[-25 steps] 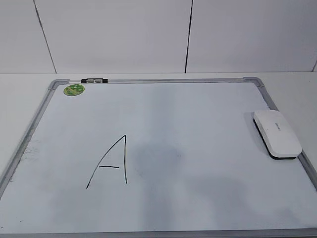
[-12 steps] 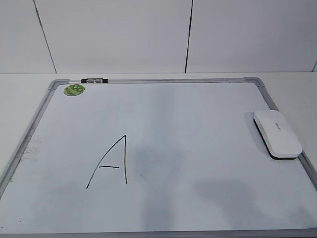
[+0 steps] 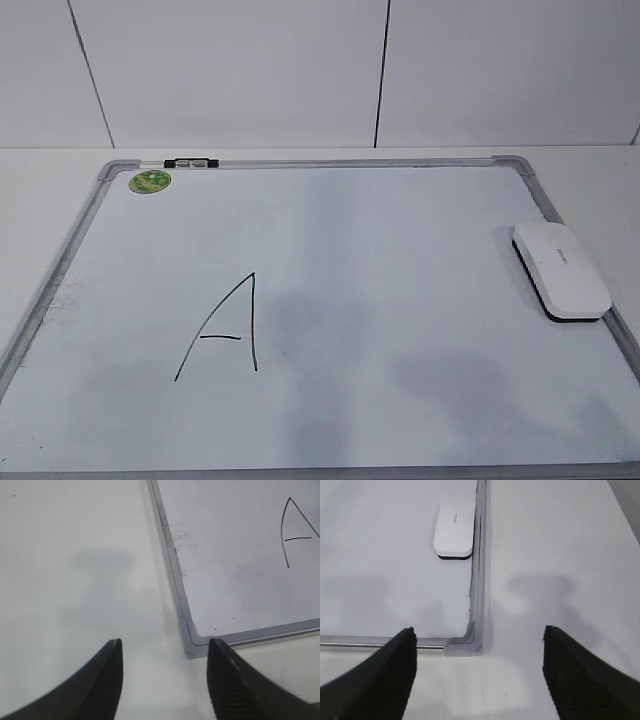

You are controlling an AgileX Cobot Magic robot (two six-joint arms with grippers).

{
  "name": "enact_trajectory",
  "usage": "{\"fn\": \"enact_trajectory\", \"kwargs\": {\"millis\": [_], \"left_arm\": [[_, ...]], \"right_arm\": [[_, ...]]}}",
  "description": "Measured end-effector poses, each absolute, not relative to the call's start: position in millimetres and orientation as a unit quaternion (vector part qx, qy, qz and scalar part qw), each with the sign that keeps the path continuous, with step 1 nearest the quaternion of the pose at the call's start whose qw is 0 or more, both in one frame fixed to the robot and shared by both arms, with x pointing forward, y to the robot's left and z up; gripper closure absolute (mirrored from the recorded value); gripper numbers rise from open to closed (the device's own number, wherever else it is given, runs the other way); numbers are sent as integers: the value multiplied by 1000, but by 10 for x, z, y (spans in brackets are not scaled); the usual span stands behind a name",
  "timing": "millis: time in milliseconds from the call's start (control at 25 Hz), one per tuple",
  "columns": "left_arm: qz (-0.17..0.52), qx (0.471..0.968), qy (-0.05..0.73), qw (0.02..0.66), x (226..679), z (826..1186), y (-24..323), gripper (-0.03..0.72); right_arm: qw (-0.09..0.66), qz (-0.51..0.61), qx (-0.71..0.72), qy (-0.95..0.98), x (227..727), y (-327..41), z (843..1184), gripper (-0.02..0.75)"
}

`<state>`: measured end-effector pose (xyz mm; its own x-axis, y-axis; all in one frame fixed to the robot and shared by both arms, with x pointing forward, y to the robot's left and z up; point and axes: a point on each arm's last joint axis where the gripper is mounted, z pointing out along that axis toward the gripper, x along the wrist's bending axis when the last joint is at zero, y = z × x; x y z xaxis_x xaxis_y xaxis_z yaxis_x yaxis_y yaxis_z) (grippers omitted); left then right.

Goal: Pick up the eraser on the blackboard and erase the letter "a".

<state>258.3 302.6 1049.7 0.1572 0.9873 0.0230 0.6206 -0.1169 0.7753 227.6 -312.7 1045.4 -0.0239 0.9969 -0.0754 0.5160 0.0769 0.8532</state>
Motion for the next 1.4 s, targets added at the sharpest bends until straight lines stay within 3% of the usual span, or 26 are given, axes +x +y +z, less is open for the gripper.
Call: {"fn": "enact_trajectory", "kwargs": {"millis": [1160,1400], "left_arm": [[282,689,581,329,2568,10498,3014,286],[309,665,582,351,2451,10507,3041,313]], "right_arm": [[369,329,593,636,2279,-3128,10457,144],[369,329,593,636,2279,-3128,10457,144]]}}
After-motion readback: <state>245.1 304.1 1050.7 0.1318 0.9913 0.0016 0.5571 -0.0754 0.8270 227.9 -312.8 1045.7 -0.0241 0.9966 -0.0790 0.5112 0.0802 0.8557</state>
